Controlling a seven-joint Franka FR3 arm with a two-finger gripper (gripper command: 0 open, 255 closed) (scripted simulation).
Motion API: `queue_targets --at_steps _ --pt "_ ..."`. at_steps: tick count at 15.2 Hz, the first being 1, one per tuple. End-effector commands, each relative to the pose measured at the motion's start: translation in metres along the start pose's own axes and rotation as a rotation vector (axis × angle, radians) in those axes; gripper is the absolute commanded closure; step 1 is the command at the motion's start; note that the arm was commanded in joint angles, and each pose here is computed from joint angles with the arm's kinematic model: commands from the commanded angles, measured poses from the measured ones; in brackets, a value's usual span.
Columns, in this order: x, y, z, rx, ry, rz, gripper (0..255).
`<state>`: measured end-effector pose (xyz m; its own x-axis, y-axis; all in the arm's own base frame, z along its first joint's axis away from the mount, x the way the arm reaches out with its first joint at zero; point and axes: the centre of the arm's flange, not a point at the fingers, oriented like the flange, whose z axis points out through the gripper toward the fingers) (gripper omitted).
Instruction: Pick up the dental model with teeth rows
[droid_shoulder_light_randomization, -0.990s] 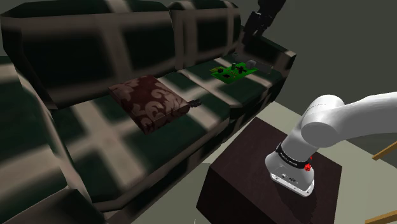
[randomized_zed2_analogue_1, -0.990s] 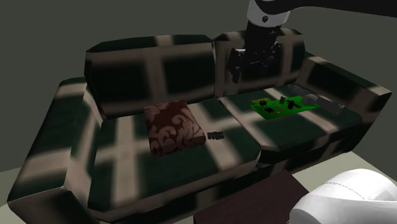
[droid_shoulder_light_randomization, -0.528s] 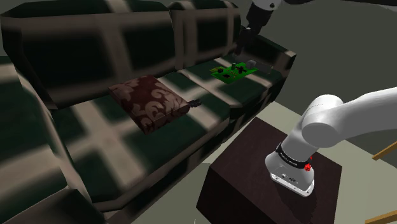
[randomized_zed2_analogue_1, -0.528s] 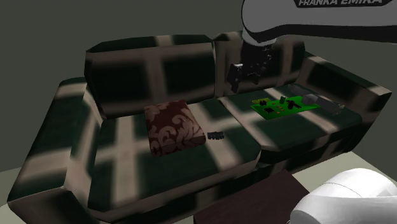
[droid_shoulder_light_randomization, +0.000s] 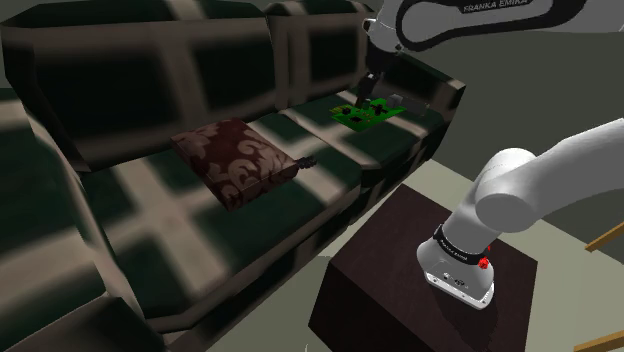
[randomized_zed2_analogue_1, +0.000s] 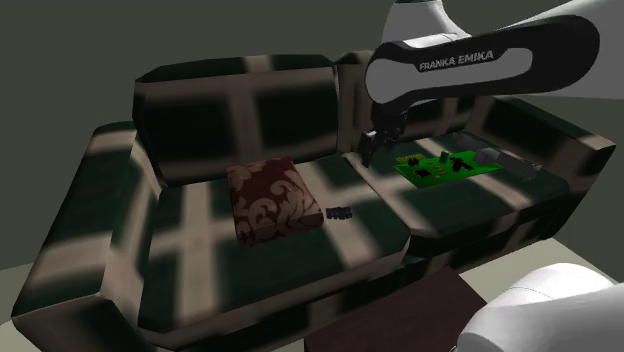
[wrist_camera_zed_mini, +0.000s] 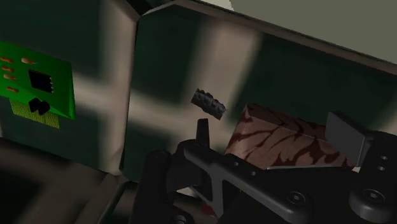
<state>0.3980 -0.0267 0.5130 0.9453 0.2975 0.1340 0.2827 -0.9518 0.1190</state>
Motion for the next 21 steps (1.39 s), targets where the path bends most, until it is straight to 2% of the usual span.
queue_targets --at_steps 1,21 --pt "0.011 0.005 0.026 0.001 -0.006 -0.055 0" --pt "0.106 0.053 0.272 0.019 -0.08 -0.57 0"
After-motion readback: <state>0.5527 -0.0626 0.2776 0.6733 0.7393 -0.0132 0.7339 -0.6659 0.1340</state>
